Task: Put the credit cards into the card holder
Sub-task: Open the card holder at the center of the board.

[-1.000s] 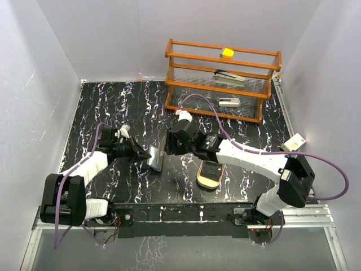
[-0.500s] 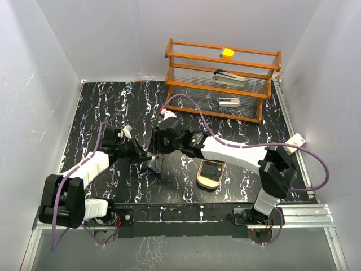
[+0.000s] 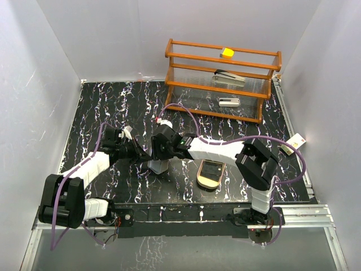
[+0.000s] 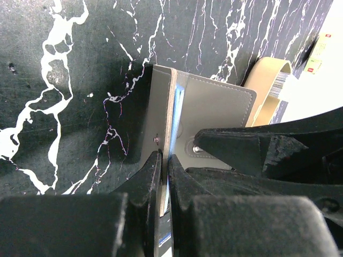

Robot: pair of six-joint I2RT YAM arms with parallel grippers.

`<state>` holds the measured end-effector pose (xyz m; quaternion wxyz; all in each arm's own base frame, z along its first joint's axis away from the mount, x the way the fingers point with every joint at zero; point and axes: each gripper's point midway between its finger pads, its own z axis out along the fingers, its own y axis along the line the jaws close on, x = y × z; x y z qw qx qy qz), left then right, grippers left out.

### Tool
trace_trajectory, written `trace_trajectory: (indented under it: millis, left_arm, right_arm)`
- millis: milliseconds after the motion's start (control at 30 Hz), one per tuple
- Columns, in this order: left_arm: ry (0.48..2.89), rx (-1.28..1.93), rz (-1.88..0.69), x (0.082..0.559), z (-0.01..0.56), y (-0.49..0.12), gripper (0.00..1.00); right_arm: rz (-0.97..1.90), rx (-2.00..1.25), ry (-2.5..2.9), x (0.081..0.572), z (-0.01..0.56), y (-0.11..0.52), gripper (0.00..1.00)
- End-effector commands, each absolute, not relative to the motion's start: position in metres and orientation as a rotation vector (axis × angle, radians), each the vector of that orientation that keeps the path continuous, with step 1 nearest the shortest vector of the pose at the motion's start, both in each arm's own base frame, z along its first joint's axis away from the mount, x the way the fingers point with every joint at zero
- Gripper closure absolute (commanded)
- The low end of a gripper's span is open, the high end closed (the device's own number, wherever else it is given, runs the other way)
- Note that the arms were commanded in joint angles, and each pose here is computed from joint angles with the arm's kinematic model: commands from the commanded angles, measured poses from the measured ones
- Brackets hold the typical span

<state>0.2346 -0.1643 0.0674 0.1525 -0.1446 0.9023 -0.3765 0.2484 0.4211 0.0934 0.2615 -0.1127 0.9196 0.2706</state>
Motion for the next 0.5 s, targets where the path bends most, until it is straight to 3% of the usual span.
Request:
trace_trajectory:
  millis: [0,467]
  left_arm:
    - [2.583,-0.407,-1.118,0.230,0.071,-0.168,1.00]
    - [2.593,-0.414,-1.117,0.224,0.065,-0.167,0.93]
  right_arm:
    - [0.687,-0.292,2.473,0.253,0.089,0.415,0.65]
    - [0.909,-0.118,2.440,0.263,0.090,0.414,0.60]
